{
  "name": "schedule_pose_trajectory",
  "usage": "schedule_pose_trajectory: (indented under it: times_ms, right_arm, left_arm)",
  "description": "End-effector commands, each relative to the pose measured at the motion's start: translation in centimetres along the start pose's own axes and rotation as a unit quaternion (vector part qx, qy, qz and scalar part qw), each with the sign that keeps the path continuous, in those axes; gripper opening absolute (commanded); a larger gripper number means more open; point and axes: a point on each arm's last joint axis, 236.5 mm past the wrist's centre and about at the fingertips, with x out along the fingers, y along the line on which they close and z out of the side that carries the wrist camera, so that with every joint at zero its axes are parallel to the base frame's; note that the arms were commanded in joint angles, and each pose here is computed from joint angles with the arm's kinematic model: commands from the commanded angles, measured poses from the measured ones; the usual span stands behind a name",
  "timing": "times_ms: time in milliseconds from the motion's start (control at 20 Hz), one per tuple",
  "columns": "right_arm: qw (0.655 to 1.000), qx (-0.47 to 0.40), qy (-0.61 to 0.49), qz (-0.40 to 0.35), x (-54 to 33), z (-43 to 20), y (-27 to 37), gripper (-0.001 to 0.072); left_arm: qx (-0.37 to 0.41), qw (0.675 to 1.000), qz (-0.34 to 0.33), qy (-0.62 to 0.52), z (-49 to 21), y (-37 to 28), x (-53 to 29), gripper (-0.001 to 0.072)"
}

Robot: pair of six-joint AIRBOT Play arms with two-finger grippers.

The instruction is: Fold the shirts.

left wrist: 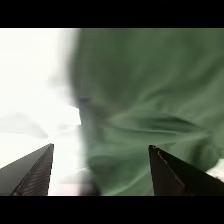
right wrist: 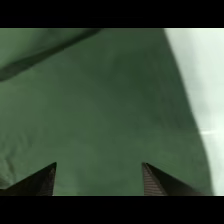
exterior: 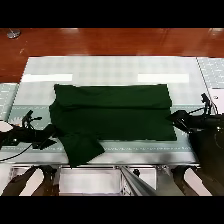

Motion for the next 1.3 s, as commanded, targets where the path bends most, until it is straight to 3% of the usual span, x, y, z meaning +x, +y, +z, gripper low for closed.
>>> schedule_pose_trajectory:
  times_ms: [0,550,600,650,700,950,1050,1250]
  right_arm:
    - [1.0,0.01,-0.007,0.028,0.0,0.0,1.2,0.0614]
    - [0.998,0.026,-0.032,0.049,-0.1,1.2,2.2,0.0614]
    - [0.999,0.022,-0.029,0.035,-0.2,1.1,1.6,0.0614]
    - [0.999,0.022,-0.022,0.012,-0.2,0.8,0.6,0.0614]
    - [1.0,0.02,-0.011,-0.014,-0.2,0.3,-0.6,0.0615]
    - [0.974,0.041,0.052,-0.215,-2.5,-3.0,-9.7,0.0615]
    - [0.97,0.048,0.075,-0.227,-2.8,-4.2,-10.2,0.0615]
    - [0.978,0.041,0.095,-0.181,-1.6,-5.2,-8.6,0.0615]
  left_arm:
    - [0.029,0.999,-0.031,0.024,-1.9,-2.1,1.4,0.0701]
    - [0.044,0.997,-0.046,0.052,-4.8,-2.9,4.1,0.0681]
    - [0.043,0.997,-0.045,0.043,-4.4,-2.9,4.2,0.0468]
    - [0.048,0.997,-0.047,0.036,-4.0,-2.9,4.2,0.0119]
    - [0.063,0.996,-0.049,0.033,-3.9,-3.1,4.1,0.0021]
    - [0.078,0.995,-0.053,0.03,-3.7,-3.5,3.9,0.0022]
    - [0.078,0.995,-0.053,0.03,-3.7,-3.5,3.9,0.0022]
    - [0.078,0.995,-0.053,0.026,-3.5,-3.5,3.9,0.0022]
